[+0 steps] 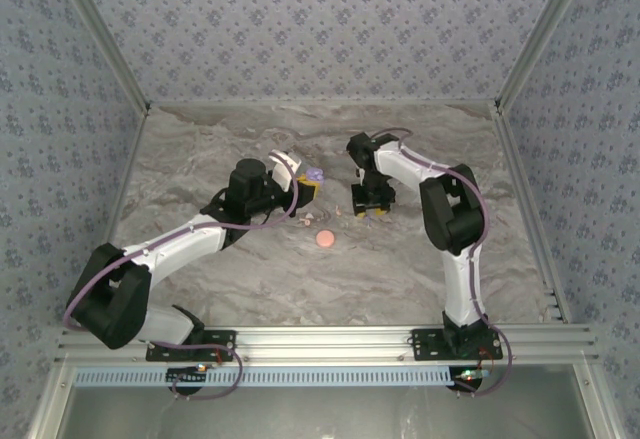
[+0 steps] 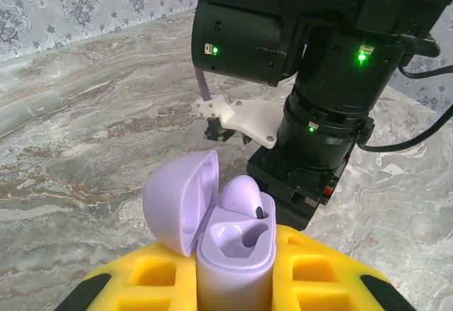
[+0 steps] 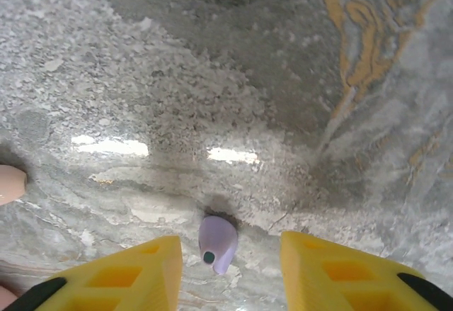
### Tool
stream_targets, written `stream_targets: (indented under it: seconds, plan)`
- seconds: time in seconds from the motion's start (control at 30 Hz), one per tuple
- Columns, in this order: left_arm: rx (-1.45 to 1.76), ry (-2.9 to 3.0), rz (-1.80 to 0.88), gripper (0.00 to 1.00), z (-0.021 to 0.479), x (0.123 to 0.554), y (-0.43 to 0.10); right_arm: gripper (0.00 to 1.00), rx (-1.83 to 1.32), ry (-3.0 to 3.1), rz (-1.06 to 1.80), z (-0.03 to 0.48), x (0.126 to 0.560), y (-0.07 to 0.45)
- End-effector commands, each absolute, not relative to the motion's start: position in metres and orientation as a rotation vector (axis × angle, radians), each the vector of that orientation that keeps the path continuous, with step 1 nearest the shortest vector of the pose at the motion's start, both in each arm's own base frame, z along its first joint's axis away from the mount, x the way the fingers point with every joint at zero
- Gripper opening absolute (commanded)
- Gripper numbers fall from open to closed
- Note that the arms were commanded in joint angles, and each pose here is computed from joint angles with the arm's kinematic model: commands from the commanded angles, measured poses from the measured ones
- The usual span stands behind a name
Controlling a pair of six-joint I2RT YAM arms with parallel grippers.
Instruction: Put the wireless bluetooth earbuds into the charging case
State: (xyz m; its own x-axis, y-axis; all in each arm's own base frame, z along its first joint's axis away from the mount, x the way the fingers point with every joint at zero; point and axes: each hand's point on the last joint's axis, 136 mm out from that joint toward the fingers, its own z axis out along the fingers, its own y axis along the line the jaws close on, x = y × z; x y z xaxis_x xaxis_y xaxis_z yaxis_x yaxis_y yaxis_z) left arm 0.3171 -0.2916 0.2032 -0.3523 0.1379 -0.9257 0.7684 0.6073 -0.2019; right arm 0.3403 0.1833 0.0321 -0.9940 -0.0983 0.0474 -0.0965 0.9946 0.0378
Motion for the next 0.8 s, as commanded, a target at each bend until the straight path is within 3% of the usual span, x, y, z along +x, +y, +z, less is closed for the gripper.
stream_targets:
  seconds: [0.0, 0.77]
  plan:
    - [0.736, 1.806, -0.783, 0.14, 0.209, 0.319, -0.292, 0.39, -0.049, -3.095, -0.076, 0.040, 0.334, 0.184]
    - [0.741, 1.798, -0.789, 0.14, 0.211, 0.320, -0.294, 0.32, -0.198, -3.094, -0.069, 0.027, 0.335, 0.188]
